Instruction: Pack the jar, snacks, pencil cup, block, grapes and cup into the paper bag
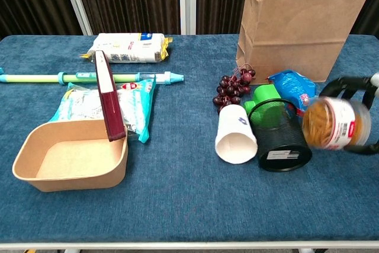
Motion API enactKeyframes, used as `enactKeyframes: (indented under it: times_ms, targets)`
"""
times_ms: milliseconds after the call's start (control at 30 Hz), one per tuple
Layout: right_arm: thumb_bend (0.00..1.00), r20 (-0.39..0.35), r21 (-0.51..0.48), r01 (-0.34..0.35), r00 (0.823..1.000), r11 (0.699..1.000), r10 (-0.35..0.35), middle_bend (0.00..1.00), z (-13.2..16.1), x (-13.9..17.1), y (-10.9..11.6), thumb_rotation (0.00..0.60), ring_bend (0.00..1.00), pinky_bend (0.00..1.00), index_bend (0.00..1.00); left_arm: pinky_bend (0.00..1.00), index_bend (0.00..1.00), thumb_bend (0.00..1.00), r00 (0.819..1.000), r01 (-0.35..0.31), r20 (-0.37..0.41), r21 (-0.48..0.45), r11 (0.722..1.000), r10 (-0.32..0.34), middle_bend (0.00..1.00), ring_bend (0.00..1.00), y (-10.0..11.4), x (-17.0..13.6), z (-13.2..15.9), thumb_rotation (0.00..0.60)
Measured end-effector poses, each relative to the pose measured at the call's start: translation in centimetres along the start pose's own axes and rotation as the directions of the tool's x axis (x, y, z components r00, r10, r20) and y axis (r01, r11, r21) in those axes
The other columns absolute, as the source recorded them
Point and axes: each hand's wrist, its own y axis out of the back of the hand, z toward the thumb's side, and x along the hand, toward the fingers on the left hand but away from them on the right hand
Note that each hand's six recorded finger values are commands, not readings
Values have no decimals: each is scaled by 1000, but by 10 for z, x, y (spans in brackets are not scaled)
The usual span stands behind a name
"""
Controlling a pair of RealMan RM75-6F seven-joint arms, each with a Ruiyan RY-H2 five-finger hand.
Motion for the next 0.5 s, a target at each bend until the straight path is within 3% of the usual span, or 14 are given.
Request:
enactKeyframes:
  times_ms: [200,300,500]
  targets:
    - [190,-86,-51,187,978,981,-191,496,6,2,77,600,346,451,607,144,221,42,1000,-7,18,7,1000,7,175,133,3,2,5,600]
    - [189,-125,-73,268,953,961,-275,498,13,-4,120,600,346,451,607,144,221,42,1000,-11,23,10,1000,11,175,133,5,3,7,600]
    - [187,-138,-125,436,882,891,-451,498,20,-30,197,600,346,452,608,143,221,42,1000,-9,18,18,1000,9,175,133,7,2,7,600]
